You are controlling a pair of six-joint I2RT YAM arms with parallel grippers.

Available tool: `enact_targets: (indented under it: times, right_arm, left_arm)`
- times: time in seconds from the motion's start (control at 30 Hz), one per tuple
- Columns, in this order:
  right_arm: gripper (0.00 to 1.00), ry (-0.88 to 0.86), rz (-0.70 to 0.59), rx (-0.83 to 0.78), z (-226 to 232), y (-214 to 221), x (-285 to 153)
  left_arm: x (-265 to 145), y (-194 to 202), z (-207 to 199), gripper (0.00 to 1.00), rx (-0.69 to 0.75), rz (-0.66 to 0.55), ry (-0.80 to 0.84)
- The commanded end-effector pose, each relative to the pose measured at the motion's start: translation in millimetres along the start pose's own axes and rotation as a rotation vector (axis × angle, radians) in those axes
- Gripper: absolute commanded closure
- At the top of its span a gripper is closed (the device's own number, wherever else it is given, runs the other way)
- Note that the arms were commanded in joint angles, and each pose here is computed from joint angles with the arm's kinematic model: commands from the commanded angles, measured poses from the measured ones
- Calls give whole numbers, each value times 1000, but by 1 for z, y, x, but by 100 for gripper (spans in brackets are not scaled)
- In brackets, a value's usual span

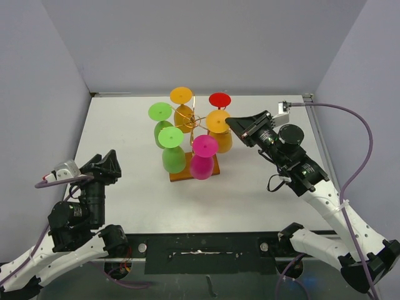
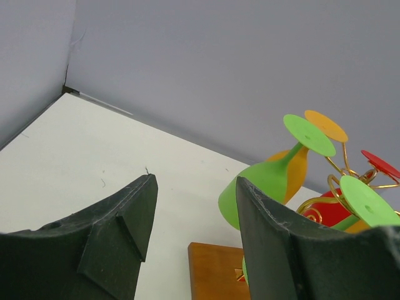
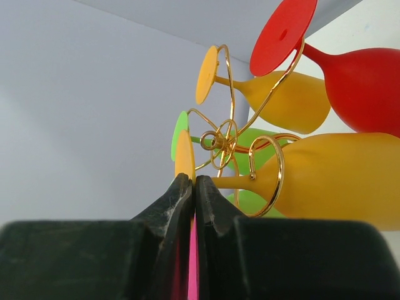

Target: Place the wine glass upside down on the wine glass rack

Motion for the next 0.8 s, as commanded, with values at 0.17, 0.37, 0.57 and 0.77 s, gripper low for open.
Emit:
enact_targets:
  times: [0.17, 0.37, 0.57, 0.77]
  right_arm:
    - [100, 28, -103, -41, 5, -19, -11]
    - [100, 49, -150, -90, 7, -29, -6]
    - [100, 68, -200, -127, 5, -38, -2]
    - [92, 86, -211, -141, -2, -42, 2]
  left_arm:
    - [2, -17, -8, 48, -111, 26, -20]
    - [5, -12, -27, 48, -43, 56, 52]
    - [6, -9, -46, 48, -7, 86, 125]
    - [8, -4, -54, 48, 28, 111, 132]
Point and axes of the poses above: each gripper's point midway between its finger pads, its own x axis out along the fingers, its own z axis along the line the jaws close on, y = z × x, the point moved 2 cm from there along -x, back along the fingers, and after that the axes turned 6 degrees about x, right-handed, at the moved point
